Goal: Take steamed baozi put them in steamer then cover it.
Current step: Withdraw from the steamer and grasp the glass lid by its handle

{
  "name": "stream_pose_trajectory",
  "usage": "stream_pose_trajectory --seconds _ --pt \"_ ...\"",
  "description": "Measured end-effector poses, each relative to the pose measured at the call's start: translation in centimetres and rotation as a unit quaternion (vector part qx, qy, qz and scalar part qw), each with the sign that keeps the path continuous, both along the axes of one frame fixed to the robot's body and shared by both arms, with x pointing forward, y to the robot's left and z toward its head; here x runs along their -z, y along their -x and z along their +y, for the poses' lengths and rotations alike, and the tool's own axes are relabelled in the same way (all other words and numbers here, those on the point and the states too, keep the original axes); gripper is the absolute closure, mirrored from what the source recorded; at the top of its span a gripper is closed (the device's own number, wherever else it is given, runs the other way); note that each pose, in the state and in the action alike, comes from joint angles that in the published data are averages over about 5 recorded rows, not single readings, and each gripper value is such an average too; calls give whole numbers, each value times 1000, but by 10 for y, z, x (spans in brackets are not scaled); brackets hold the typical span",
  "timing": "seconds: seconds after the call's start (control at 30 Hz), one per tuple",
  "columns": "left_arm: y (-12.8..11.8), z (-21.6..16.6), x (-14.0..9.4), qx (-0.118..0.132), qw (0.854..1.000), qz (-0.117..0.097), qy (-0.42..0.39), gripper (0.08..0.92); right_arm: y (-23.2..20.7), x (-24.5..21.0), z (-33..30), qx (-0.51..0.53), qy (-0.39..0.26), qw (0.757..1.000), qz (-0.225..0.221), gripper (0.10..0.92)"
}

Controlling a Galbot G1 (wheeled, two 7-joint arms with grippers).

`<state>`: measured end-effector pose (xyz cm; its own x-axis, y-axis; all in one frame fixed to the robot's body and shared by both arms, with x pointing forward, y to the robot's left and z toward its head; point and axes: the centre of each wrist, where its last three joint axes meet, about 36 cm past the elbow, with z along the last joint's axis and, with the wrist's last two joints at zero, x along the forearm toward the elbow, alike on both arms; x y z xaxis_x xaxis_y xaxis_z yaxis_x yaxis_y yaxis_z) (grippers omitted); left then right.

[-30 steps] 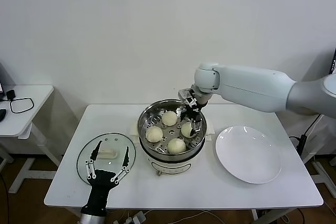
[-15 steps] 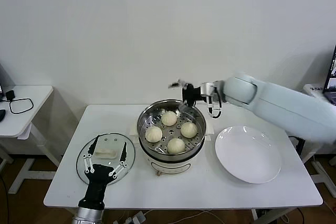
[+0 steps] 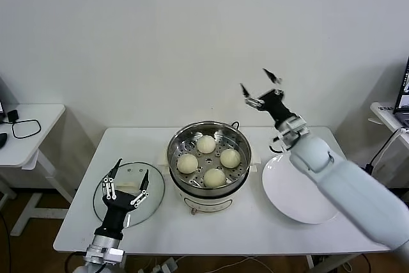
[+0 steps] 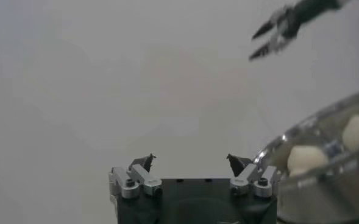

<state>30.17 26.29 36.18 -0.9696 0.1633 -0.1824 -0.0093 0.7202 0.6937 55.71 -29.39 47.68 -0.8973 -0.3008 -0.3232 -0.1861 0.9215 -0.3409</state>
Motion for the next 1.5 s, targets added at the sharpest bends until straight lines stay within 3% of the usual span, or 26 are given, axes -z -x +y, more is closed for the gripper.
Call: stream_pose_trajectory --seconds 0.2,0.57,1.1,1.5 --pt "-6 29 30 -17 992 26 -122 177 35 50 -31 75 -75 994 17 200" --pt "-8 64 77 -25 954 63 -291 177 103 115 -60 150 -129 978 62 200" --pt "-30 78 102 -44 923 68 -376 177 150 154 -62 171 -143 969 102 200" --pt "-50 74 101 -54 919 67 -384 177 159 166 -61 176 -146 967 112 200"
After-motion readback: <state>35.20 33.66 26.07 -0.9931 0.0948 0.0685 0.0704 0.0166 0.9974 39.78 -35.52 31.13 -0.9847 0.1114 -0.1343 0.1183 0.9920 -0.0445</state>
